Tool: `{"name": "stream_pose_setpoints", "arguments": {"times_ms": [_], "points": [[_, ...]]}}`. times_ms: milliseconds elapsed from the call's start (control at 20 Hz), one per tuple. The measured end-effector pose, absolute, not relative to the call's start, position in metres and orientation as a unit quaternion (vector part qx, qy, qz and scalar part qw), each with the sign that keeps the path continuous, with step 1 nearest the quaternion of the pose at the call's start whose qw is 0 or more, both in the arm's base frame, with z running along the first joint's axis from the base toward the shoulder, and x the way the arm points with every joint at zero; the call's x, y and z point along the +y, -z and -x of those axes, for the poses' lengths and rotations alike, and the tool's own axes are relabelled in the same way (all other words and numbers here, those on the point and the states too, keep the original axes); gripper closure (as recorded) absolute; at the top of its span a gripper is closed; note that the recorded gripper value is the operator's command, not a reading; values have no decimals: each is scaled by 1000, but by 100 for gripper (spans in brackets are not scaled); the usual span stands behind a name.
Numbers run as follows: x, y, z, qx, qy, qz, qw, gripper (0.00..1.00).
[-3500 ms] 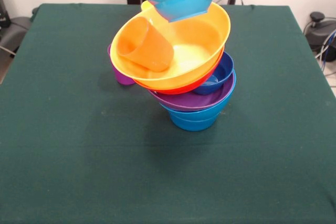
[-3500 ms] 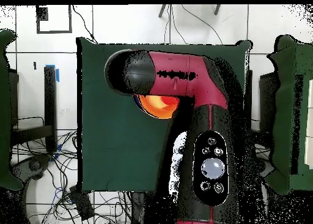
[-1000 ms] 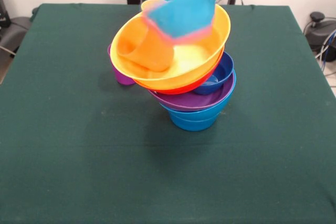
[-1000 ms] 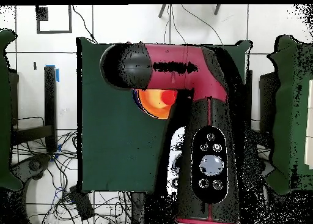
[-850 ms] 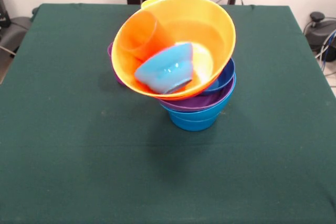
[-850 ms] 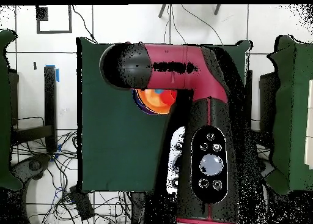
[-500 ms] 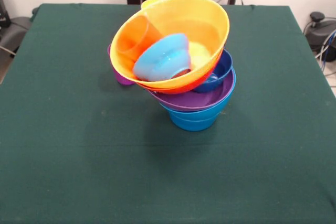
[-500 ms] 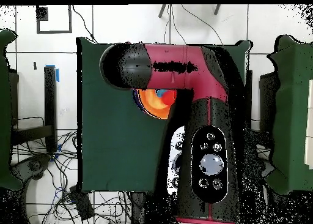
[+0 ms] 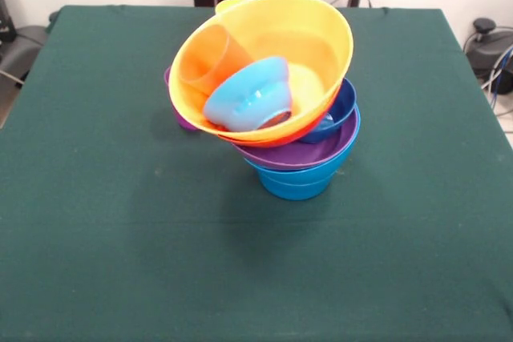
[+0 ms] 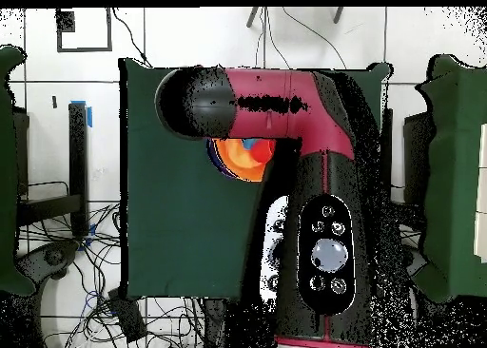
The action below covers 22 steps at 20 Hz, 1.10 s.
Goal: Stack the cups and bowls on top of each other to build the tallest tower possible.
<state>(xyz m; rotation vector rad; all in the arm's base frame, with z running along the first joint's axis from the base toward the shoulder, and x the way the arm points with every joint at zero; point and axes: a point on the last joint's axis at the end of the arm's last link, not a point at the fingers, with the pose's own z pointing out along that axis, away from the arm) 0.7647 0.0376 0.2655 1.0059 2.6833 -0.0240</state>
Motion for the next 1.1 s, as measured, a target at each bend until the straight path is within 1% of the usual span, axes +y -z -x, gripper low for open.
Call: {"name": "stream_pose_setpoints", "arguments": {"times_ms": [550, 850, 1100], "points": [[23, -272, -760, 927, 15, -357, 117, 0], [-10, -286, -761, 923, 17, -363, 125, 0], [-12, -294, -760, 923, 18, -362, 131, 0]]}}
